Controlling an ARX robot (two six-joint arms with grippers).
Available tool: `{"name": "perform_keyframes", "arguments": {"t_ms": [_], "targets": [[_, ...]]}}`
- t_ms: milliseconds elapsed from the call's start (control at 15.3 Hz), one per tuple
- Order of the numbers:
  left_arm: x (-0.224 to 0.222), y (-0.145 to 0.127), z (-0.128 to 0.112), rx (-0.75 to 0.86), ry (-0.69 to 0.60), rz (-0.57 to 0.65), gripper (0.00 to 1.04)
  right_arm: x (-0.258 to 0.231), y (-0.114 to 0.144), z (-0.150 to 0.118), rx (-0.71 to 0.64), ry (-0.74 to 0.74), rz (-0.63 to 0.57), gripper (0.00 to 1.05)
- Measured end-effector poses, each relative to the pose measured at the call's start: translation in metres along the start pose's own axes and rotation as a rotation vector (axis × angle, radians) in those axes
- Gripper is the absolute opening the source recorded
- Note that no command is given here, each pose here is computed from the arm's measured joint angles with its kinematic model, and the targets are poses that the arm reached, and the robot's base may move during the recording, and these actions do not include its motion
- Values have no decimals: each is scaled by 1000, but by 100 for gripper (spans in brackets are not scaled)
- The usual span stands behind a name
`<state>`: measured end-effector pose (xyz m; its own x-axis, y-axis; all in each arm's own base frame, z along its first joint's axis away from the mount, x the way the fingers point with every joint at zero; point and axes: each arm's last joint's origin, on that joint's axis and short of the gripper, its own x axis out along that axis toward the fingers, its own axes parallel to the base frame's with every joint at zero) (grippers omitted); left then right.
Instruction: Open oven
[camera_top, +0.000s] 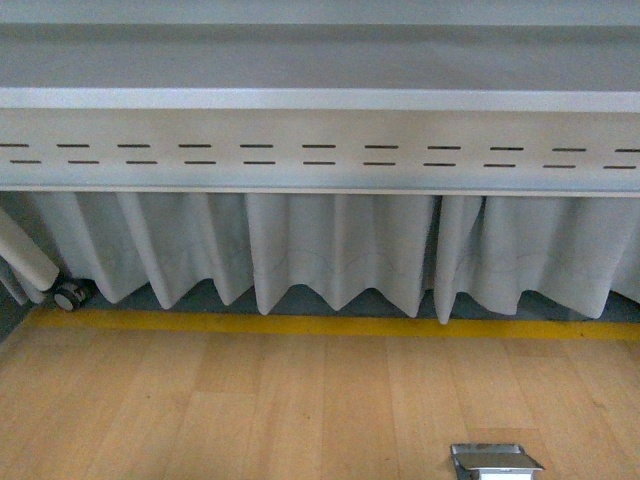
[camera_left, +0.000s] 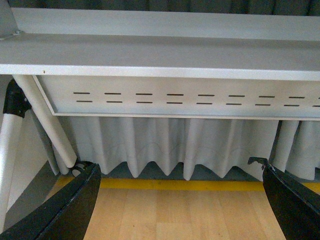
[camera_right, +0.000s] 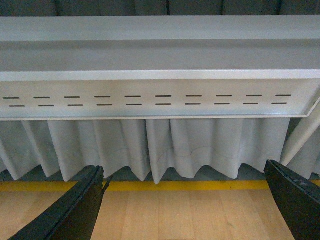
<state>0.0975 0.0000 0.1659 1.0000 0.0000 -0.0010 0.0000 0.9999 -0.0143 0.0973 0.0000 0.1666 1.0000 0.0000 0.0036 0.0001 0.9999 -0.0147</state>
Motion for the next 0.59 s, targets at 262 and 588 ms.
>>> {"name": "perform_keyframes", "arguments": {"t_ms": [262,588], "targets": [[0,0,0,0,0,0,98,0,0,0,0,0,0,98],[0,0,0,0,0,0,98,0,0,0,0,0,0,98]]}}
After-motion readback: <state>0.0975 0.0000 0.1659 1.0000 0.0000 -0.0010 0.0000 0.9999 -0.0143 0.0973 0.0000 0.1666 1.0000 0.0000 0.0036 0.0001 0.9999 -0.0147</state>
